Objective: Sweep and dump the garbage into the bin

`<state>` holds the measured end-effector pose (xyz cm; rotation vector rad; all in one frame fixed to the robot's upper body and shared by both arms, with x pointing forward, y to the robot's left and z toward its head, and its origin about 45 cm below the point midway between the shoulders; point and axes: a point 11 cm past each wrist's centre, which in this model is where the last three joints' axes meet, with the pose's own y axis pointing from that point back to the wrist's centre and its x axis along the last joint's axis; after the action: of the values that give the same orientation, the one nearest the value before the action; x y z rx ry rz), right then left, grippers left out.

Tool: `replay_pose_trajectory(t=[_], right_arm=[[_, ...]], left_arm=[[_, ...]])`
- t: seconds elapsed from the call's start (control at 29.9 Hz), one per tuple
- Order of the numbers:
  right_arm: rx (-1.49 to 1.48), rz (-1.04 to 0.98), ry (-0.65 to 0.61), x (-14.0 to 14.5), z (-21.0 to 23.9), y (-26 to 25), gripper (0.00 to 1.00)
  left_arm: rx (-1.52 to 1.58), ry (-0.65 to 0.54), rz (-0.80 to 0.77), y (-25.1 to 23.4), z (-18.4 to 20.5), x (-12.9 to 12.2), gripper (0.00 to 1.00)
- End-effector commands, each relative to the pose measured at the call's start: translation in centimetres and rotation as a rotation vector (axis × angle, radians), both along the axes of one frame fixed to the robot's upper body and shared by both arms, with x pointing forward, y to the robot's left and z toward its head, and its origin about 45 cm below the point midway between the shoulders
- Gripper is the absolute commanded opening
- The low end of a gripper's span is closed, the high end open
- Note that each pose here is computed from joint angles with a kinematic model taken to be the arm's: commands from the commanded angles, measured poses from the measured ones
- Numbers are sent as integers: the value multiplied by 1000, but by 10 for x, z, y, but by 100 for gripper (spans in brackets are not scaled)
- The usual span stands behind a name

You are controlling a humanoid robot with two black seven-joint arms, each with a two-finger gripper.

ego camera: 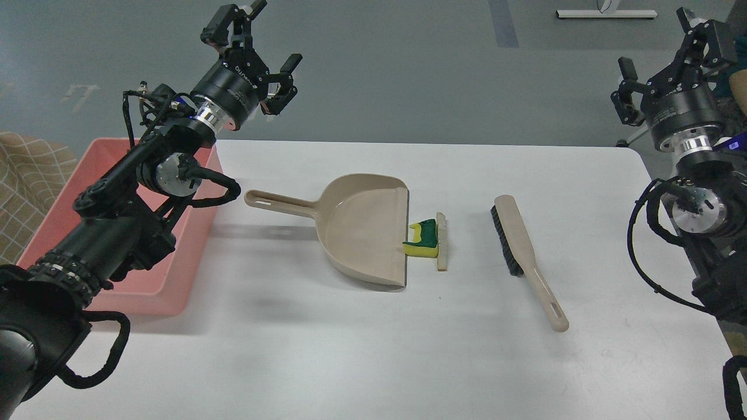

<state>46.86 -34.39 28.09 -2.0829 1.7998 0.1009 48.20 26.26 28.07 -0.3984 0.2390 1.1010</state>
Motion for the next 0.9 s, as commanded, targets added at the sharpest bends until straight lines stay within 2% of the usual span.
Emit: replay_pose_trajectory(t=[0.0,0.87], right_arm=[[0,5,-3,0,1,2,100],[-25,6,0,-1,2,-2,100]], left_arm=[[17,-11,-16,-3,3,-3,98],[114,-41,-37,-8,6,-11,98]])
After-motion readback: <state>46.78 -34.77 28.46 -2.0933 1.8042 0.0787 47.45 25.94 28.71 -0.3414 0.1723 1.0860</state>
